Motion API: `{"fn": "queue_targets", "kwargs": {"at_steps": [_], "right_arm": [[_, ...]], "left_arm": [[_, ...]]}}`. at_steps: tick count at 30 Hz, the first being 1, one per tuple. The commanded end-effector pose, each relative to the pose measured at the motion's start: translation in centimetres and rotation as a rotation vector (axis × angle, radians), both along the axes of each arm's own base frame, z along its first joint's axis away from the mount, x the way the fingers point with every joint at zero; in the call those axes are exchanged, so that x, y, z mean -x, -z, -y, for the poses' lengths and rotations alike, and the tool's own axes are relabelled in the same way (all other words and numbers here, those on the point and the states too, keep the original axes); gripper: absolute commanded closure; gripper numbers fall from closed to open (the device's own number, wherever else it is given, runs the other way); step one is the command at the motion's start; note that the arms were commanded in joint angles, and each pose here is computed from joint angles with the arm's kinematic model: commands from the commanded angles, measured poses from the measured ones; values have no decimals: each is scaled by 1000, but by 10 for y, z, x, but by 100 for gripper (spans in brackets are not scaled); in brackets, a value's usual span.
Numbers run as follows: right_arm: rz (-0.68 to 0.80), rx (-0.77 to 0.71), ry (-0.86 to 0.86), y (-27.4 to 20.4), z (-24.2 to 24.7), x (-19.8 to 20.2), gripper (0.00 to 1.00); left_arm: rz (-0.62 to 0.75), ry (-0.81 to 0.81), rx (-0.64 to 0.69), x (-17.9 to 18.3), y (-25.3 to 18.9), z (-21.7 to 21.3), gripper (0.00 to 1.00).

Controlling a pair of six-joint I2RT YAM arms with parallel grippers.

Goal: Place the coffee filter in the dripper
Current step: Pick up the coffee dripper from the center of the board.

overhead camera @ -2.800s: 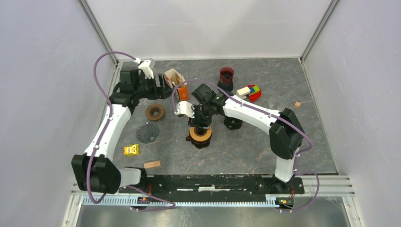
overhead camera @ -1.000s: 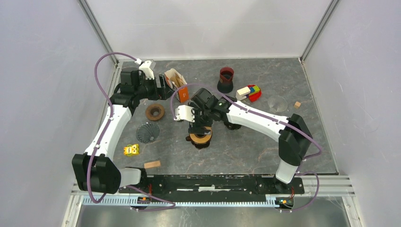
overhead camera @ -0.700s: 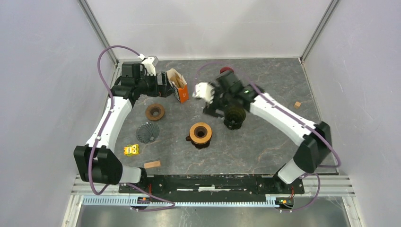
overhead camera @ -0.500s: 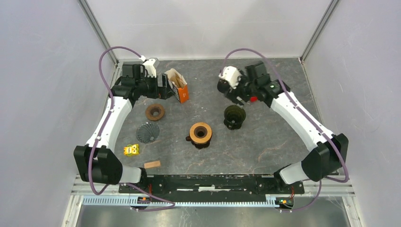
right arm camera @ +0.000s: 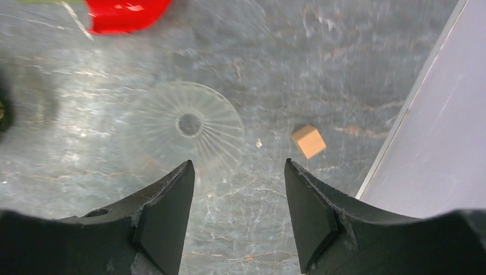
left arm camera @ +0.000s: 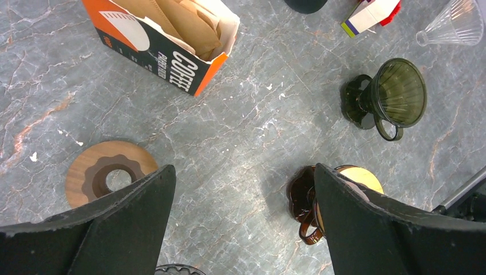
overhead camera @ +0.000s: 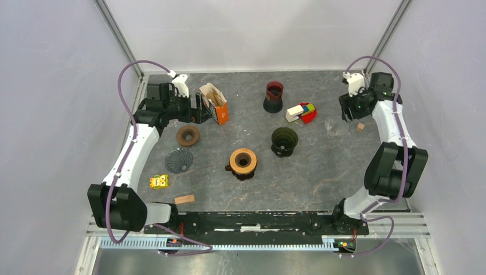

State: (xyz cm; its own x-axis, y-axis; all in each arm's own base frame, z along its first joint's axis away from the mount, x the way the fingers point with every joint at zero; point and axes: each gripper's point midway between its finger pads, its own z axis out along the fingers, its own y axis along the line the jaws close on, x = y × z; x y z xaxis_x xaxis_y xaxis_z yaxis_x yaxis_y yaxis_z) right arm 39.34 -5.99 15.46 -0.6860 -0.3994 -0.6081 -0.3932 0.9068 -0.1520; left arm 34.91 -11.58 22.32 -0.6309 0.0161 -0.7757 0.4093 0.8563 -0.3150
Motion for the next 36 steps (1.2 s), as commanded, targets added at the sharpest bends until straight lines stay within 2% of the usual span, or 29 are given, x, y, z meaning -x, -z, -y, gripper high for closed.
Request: {"fn": "queue_targets", "kwargs": {"at_steps": [1,8,17,22,26,28,32,36], "right_arm": [[-32,-71,31,23,17,-2,35],[-90,-155,71,56,24,-5,39],[-124,-203,82,76,21,-11,57],[-134,-224,75,77,17,-10,75],[-116,-257,41,57,9,-11,94],[-87,-265,25,41,6,-12,99],[-13,-267,-31,-2,-5,-8,100],[44,-279,-172,-46,-46,0,100]], "left_arm": [[103,34,24,0,-19,5,4],[99,36,26,1,-18,5,4],[99,35,29,3,-17,5,4],[101,37,30,2,-17,6,4],[115,44,14,1,-18,5,4],[125,46,-5,0,-17,3,4],[145,62,-34,-1,-19,1,4],[153,107,-2,2,-29,9,4]]}}
